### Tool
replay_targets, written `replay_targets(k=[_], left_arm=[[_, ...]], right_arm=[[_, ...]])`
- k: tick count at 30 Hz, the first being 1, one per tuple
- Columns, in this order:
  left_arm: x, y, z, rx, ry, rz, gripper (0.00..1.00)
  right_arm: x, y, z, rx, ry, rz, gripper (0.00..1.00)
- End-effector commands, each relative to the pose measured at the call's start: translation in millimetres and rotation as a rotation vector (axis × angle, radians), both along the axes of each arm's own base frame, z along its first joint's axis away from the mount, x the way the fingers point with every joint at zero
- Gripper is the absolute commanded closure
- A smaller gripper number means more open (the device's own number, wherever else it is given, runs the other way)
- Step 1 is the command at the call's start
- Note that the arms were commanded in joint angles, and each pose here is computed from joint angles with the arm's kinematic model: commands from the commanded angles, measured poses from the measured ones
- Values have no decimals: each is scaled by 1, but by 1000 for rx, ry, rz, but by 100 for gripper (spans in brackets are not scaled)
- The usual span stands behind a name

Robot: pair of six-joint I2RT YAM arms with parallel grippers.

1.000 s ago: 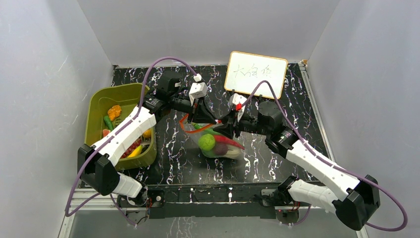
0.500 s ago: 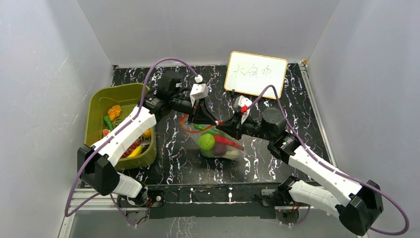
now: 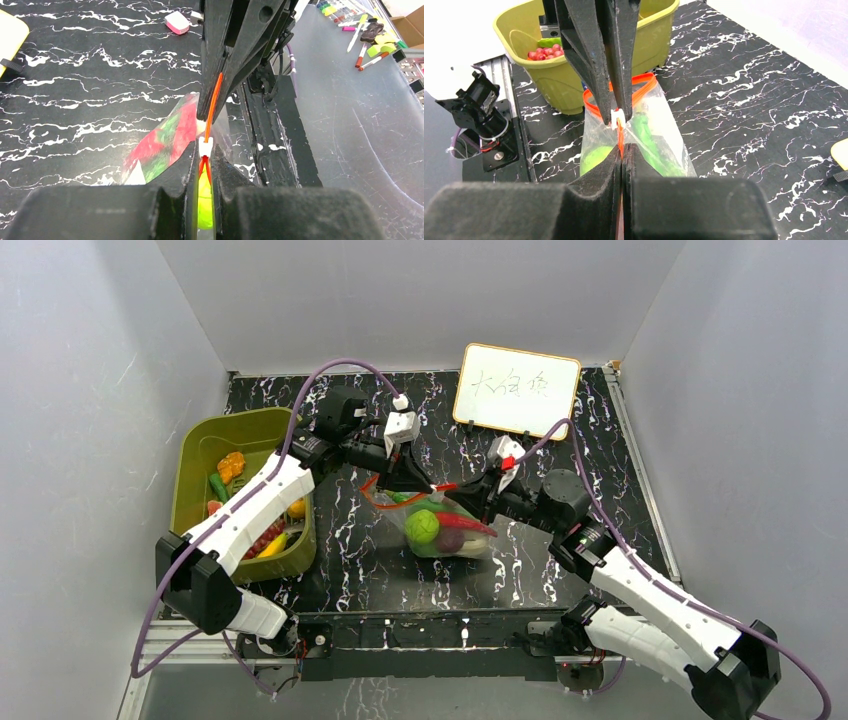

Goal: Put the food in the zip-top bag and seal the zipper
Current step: Zip the zipper food storage bag at the center of the board.

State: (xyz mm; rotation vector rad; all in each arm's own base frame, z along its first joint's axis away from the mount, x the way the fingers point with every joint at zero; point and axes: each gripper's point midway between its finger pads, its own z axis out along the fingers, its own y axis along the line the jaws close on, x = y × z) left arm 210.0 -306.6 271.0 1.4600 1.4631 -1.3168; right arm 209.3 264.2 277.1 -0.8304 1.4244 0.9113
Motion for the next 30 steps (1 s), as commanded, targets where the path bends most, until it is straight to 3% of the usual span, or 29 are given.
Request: replay_targets(k=[1, 6, 11, 15, 30], left_arm=[[1, 13, 5, 28, -49, 33, 100], [0, 16, -1, 35, -37, 49, 100], [-7, 13, 13, -31, -50, 27, 100], [-9, 13, 15, -57, -57, 18, 100], [-13, 11, 19, -89, -56, -11, 100]], right_arm=[[7, -12, 49, 140, -103, -90, 100], [6, -15, 48, 177, -88, -108, 100], [2, -6, 53, 180, -64, -50, 72], [-5, 5, 50, 140, -27, 28, 64], [-4, 11, 48, 165, -9, 51, 70]])
